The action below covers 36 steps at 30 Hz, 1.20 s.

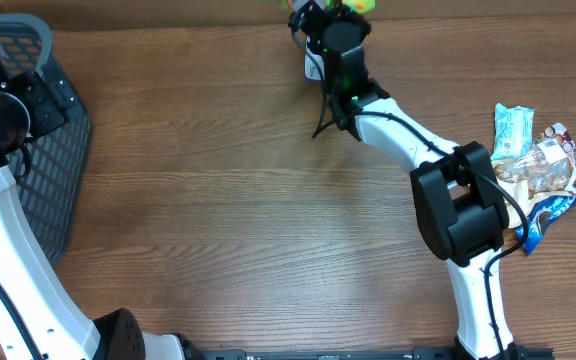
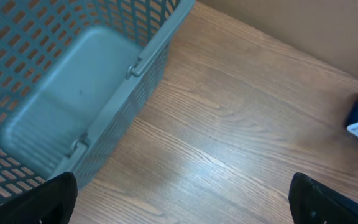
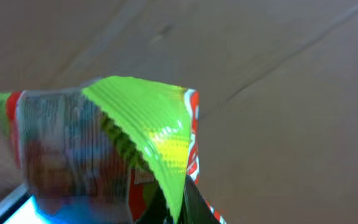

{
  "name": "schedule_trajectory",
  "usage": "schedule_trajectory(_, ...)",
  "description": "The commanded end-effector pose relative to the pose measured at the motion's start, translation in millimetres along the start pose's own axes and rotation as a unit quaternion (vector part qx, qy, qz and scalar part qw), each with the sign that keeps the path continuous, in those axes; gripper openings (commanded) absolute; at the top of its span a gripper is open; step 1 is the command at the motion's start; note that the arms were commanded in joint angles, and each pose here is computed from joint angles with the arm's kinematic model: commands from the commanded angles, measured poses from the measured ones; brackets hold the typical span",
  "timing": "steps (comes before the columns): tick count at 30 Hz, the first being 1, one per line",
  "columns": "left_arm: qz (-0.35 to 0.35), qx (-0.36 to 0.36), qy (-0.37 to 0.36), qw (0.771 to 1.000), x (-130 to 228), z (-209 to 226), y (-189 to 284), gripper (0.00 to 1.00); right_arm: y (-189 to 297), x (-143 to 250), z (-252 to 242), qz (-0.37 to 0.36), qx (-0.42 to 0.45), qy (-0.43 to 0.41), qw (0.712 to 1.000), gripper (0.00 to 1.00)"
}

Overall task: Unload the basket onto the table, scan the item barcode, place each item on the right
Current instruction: 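Carry the green snack bag right and drop it on the pile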

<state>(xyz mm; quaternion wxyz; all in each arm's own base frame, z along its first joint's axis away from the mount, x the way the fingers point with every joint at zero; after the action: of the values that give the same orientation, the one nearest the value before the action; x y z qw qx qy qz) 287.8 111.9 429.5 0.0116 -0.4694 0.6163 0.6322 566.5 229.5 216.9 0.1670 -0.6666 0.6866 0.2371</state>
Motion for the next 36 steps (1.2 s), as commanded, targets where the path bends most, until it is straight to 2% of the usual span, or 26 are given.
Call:
schedule_trajectory(1, -0.006, 0.005, 0.002, 1.0, -2, -1, 3, 1.0, 44, -48, -79, -0.01, 0.054, -0.091, 0.994, 0.04)
schedule_trajectory(6, -0.006, 0.005, 0.002, 1.0, -2, -1, 3, 1.0, 114, -58, -124, 0.082, 0.05, -0.188, 0.978, 0.04)
schedule_trajectory(10, -0.006, 0.004, 0.002, 1.0, -2, -1, 3, 1.0, 161, -48, -138, 0.122, -0.022, -0.26, 0.958, 0.04)
schedule_trajectory(11, -0.006, 0.005, 0.002, 1.0, -2, -1, 3, 1.0, 180, -38, -143, 0.14, -0.075, -0.307, 0.938, 0.04)
schedule_trajectory(14, -0.006, 0.005, 0.002, 1.0, -2, -1, 3, 1.0, 199, -12, -158, 0.176, -0.131, -0.376, 0.9, 0.04)
schedule_trajectory(17, -0.006, 0.005, 0.002, 1.0, -2, -1, 3, 1.0, 205, 76, -190, 0.294, -0.155, -0.533, 0.778, 0.04)
schedule_trajectory(24, -0.006, 0.005, 0.002, 1.0, -2, -1, 3, 1.0, 208, 201, -213, 0.406, -0.071, -0.608, 0.679, 0.04)
schedule_trajectory(30, -0.006, 0.005, 0.002, 1.0, -2, -1, 3, 1.0, 205, 279, -205, 0.422, -0.007, -0.634, 0.648, 0.04)
schedule_trajectory(34, -0.006, 0.005, 0.002, 1.0, -2, -1, 3, 1.0, 202, 306, -181, 0.424, 0.003, -0.638, 0.643, 0.05)
schedule_trajectory(35, -0.006, 0.005, 0.002, 1.0, -2, -1, 3, 1.0, 202, 310, -175, 0.425, 0.004, -0.637, 0.642, 0.11)
schedule_trajectory(36, -0.006, 0.005, 0.002, 1.0, -2, -1, 3, 1.0, 203, 315, -170, 0.427, 0.007, -0.636, 0.643, 0.25)
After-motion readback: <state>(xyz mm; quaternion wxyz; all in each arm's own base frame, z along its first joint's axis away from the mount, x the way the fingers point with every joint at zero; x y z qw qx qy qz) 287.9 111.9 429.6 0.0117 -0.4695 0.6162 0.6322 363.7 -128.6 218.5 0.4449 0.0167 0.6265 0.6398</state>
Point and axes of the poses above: each gripper's point midway between its finger pads, its own y axis back along the fingers, its own z axis along the line the jaws close on, x = y × z, the point moved 6 cm from there along y, back along the fingers, and after that the axes turned 10 degrees about y, right-handed, at the moved point
